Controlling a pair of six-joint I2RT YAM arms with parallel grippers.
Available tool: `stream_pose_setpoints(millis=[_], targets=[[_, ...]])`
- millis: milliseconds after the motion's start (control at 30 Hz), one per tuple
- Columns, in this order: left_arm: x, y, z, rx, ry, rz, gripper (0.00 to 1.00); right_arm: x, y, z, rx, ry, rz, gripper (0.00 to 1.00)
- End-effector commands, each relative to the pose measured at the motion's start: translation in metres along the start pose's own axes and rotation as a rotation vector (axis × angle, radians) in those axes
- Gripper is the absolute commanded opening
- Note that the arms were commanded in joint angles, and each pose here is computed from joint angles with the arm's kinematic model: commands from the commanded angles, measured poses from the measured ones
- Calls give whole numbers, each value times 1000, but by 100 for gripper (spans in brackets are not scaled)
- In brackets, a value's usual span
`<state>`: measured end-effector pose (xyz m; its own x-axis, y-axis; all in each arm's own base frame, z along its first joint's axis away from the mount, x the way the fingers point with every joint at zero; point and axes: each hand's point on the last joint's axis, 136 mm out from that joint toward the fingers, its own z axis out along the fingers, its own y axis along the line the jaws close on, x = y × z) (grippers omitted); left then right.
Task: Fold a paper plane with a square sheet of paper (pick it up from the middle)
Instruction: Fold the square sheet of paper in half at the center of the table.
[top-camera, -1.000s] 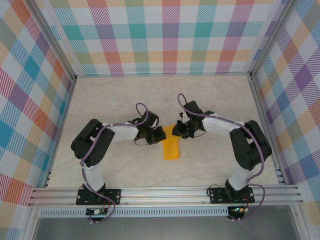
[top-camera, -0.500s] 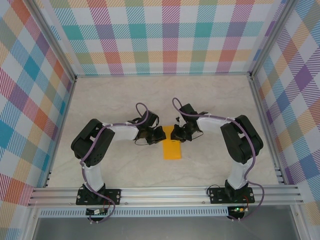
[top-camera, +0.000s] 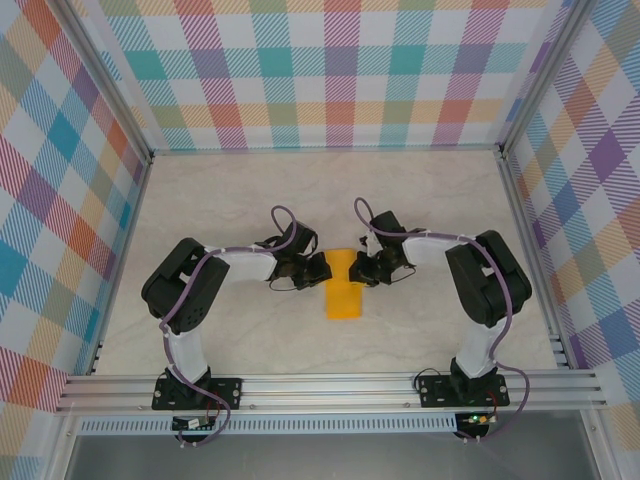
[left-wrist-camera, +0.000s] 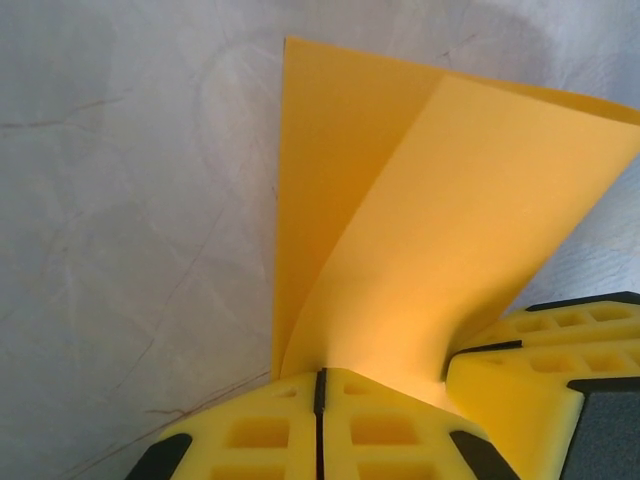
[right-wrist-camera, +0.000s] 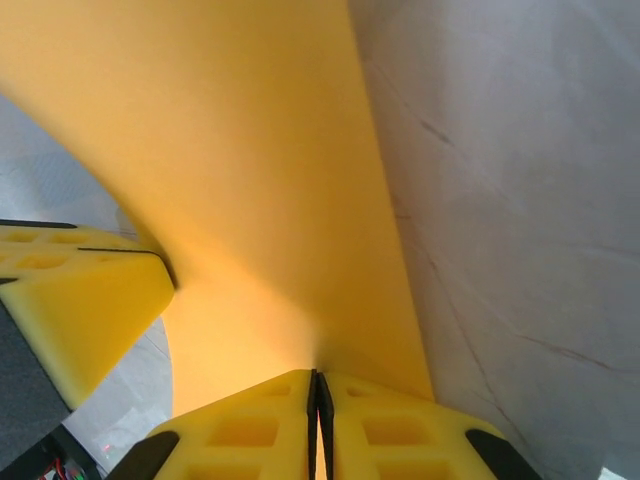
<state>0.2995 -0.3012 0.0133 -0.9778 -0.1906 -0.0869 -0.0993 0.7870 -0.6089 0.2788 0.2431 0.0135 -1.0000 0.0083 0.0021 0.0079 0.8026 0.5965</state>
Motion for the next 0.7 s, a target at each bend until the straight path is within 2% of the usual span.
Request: stream_pose_setpoints(millis=[0, 100, 267, 433, 667], targets=[[49, 104, 17, -347, 111, -87, 6, 12, -45, -9, 125, -4, 71, 13], [50, 105, 18, -342, 115, -87, 5, 6, -41, -24, 114, -54, 64, 13], [49, 101, 18, -330, 115, -80, 5, -10, 6, -40, -11, -119, 1, 13], [48, 99, 19, -329, 116, -77, 5, -15, 33, -16, -87, -73, -22, 12], [49, 101, 18, -341, 122, -79, 5, -32, 26, 9, -98, -82, 2, 8]])
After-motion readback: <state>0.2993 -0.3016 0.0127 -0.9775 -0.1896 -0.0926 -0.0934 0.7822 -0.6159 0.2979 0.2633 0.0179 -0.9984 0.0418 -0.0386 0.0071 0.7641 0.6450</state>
